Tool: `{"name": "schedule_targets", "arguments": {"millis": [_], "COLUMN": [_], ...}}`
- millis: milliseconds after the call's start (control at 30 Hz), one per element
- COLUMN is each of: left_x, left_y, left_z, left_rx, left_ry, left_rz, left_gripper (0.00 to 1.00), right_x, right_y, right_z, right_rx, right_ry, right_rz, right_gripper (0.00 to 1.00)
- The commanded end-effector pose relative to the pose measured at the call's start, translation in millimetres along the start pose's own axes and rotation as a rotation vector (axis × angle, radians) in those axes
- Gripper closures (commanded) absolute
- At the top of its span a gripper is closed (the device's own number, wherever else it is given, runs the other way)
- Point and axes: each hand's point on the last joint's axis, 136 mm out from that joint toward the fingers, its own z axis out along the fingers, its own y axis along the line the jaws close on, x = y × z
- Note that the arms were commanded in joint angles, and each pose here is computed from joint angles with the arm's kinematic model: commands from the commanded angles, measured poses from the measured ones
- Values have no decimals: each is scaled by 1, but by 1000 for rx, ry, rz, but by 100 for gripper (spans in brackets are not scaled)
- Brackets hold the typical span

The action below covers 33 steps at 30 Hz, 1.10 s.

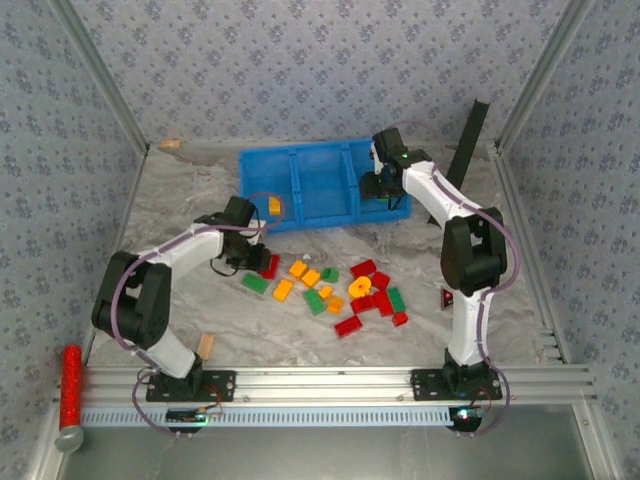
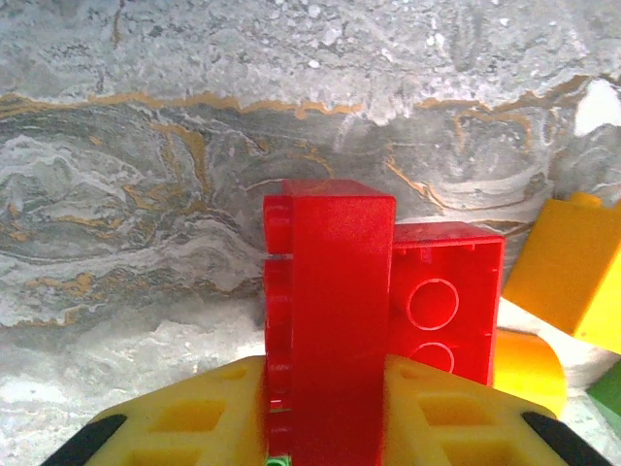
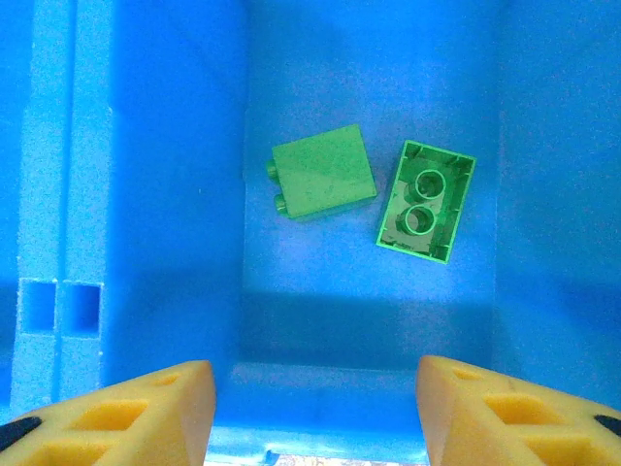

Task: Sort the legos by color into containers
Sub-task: Pick up the legos from the center of the table, then place the legos at the center of the table.

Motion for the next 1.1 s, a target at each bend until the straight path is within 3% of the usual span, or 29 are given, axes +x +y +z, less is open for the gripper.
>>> {"name": "schedule_targets", "arguments": {"millis": [0, 400, 667, 1067], "left_x": [-9, -3, 0, -7], "left_y": [-11, -40, -38, -27], "left_z": [-19, -2, 6, -7], "left_rx": [44, 103, 68, 70], "left_ry": [-30, 6, 23, -42], "left_rz": [-11, 0, -7, -55], "left_gripper": [69, 70, 52, 49], "right_x": [8, 24, 28, 33], "right_y": [0, -6, -10, -10], "right_z": [5, -1, -9, -10], "right_rx": [20, 47, 64, 67], "right_ry": [37, 50, 49, 56], "right_rz": [-20, -23, -26, -25], "right_gripper": [41, 40, 40, 40]}}
